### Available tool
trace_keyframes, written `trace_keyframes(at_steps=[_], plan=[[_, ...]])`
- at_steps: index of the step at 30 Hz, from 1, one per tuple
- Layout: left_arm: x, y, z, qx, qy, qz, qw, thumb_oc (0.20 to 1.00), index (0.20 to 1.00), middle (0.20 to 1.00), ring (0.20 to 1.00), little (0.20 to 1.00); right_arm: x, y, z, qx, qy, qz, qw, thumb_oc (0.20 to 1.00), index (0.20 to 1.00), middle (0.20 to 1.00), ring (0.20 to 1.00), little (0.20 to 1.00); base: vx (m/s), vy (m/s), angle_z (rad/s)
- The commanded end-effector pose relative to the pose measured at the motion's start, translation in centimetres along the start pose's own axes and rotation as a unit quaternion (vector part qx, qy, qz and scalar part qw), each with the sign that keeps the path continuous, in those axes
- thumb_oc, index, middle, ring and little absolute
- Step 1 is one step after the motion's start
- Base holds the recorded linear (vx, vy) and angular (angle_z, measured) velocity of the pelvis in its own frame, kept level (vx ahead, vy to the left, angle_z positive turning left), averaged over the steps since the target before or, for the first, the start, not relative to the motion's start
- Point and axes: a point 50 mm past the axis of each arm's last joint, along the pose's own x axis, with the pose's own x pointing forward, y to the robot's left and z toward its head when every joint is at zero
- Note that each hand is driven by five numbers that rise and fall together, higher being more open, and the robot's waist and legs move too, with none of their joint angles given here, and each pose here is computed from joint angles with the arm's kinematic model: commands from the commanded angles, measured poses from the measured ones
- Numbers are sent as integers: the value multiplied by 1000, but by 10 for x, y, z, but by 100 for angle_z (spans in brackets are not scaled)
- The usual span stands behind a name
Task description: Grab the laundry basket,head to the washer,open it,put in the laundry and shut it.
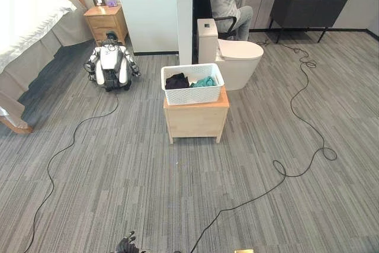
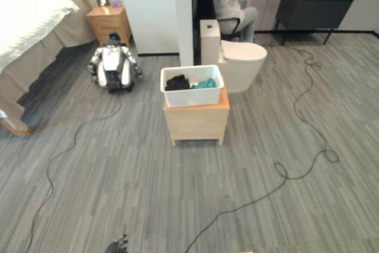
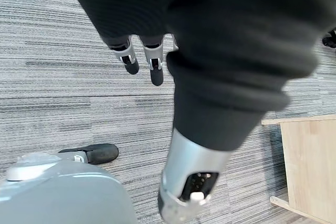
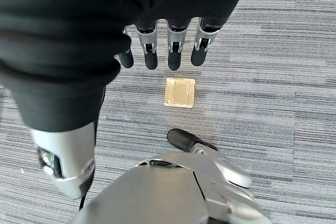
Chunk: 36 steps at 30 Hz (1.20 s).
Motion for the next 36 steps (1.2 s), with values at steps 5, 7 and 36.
trace_keyframes(at_steps=[5,7,36], plan=[[5,-2,11,11,-6,1,1000,1000,1000,1000,1000,1000,0,-8,-4,-5,12,-7,1000,1000,1000,1000,1000,1000,0,0,0],[5,-2,10,11,-6,1,1000,1000,1000,1000,1000,1000,0,-8,-4,-5,11,-7,1000,1000,1000,1000,1000,1000,0,0,0],[10,-1,38,-21,-45,20,999,1000,1000,1000,1000,1000,0,-28,75,17,-120,-39,992,1000,1000,1000,1000,1000,62,-39,4]])
